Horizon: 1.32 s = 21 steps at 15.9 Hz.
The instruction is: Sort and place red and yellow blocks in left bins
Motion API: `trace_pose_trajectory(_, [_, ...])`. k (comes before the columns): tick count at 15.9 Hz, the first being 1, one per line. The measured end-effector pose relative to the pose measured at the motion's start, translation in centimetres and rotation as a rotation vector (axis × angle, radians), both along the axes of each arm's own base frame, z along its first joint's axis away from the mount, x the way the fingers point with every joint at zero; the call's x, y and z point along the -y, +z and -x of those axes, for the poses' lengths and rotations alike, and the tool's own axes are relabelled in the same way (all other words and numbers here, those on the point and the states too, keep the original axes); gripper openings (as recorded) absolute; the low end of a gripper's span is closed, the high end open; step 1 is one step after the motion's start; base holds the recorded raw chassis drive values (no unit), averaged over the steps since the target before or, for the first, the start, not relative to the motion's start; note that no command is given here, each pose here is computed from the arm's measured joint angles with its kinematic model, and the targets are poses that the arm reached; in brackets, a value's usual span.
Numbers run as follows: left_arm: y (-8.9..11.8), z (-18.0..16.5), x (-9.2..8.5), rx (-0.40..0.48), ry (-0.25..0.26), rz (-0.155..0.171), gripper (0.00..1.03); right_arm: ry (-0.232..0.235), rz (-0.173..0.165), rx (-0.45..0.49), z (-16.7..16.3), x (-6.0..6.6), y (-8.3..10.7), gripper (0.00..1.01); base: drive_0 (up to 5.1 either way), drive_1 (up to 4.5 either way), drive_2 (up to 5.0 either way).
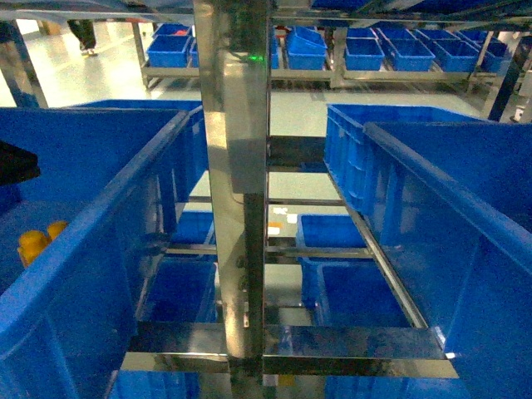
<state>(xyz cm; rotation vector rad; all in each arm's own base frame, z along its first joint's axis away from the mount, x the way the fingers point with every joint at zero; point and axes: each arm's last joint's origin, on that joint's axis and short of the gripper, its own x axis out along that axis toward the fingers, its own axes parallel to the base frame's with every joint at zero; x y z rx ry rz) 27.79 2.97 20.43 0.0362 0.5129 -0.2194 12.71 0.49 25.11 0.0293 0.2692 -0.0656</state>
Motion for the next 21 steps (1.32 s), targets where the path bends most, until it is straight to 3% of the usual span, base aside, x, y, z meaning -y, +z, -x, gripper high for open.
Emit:
trace_pose_trajectory(5, [1.6,2.8,-0.9,0.046,-0.007,0.019,0.98,0.0,0.0,0.0,0.0,0.0,0.0,0.98,0.0,0.0,0.0])
trace_pose_trajectory(8, [4.1,4.9,-1.3,0.153,-0.038,-0.001,0.98,0.0,0.0,0.0,0.0,0.0,0.0,0.98,0.0,0.0,0.0])
trace_pose_trajectory(11, [4.5,6.0,-1.7,0.15,-0.051,0.005,0.98,0.0,0.0,0.0,0.0,0.0,0.0,0.98,0.0,0.0,0.0])
trace_pose_trajectory(14, [4.7,7.3,-0.6,0.206,-0.096,-0.026,0.98,0.0,0.0,0.0,0.0,0.0,0.0,0.98,0.0,0.0,0.0])
trace_pose_trajectory(18, [4.8,8.9,1.2,0.189,-0.149,-0.057,0.98,0.0,0.0,0.0,0.0,0.0,0.0,0.98,0.0,0.0,0.0])
trace_pose_trajectory(19, [4.7,9.2,1.3,0.19,-0.139,-0.068,0.98,0.0,0.0,0.0,0.0,0.0,0.0,0.98,0.0,0.0,0.0])
trace_pose_trajectory(21, [3.8,9.2,0.3,0.161,-0.039,-0.075,0.98,0.0,0.0,0.0,0.0,0.0,0.0,0.98,0.0,0.0,0.0])
